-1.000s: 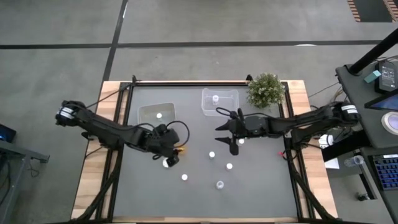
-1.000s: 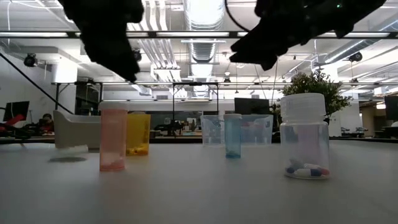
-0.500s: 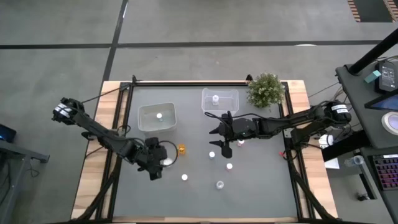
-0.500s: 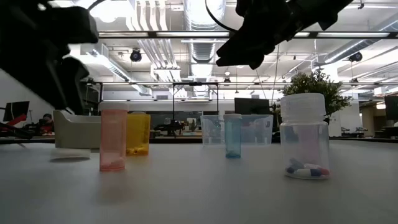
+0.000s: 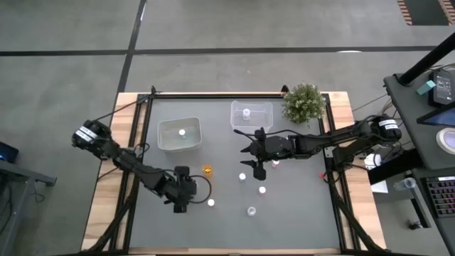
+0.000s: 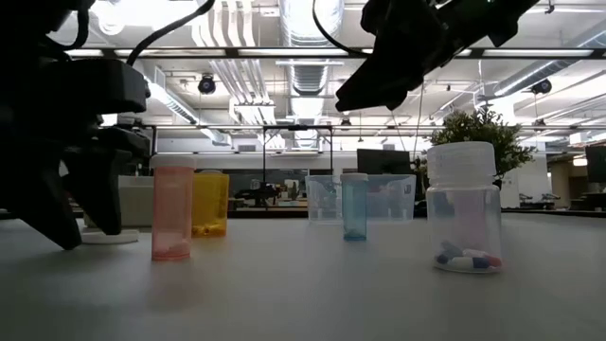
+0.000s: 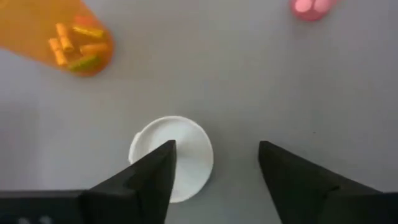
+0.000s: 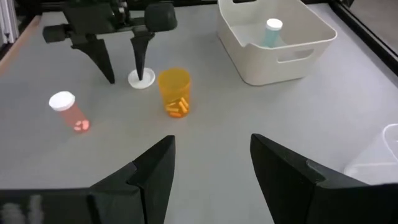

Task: Pick and place medicine bottles into bin by pill shape (circle, oval)
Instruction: Put the big orange pill bottle into the transparent bin

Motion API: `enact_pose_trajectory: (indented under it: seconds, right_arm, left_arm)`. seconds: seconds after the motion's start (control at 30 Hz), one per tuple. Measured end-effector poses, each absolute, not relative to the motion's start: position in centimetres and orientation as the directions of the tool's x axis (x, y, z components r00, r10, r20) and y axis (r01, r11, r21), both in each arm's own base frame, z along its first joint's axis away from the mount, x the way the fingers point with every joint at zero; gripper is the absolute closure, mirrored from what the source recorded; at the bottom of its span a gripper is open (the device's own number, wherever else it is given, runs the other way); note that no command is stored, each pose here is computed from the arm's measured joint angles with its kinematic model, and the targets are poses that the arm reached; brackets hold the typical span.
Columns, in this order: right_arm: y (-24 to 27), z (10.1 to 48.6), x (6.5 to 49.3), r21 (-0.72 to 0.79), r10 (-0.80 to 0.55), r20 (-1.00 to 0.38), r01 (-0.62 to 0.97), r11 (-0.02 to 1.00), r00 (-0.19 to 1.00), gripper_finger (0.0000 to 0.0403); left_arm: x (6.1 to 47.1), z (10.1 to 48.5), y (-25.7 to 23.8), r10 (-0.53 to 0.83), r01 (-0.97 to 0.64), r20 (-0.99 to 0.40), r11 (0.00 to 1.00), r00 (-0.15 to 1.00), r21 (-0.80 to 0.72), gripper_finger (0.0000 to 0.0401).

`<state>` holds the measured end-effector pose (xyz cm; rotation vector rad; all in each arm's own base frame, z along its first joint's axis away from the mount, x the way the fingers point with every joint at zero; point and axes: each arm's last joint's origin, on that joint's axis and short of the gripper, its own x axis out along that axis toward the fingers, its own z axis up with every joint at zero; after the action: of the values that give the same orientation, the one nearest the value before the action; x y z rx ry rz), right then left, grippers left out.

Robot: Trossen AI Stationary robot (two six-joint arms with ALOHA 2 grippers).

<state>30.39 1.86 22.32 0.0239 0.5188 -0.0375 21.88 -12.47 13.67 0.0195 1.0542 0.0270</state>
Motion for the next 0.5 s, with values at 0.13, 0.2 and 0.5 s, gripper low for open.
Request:
enact_pose_trajectory:
  seconds: [0.13,0.2,0.5]
  right_arm:
    - [1.86,22.35,30.38,0.015,-0.03,-0.495,0.043,0.999,0.869,0.0202]
    - [1.86,22.34,30.37,0.017,-0.03,-0.496,0.044,0.999,0.868,0.0202]
    - [1.85,22.21,30.33,0.03,-0.03,-0.499,0.052,0.998,0.866,0.0202]
  left_arm:
    - [21.98,13.39,-12.59,0.024,-0.007,-0.875,1.0,0.483,0.023,0.0252]
    - [21.99,13.36,-12.62,0.019,-0.006,-0.876,1.0,0.482,0.019,0.0285]
    - [21.88,13.37,-12.39,0.043,-0.085,-0.873,0.996,0.486,0.001,0.0398]
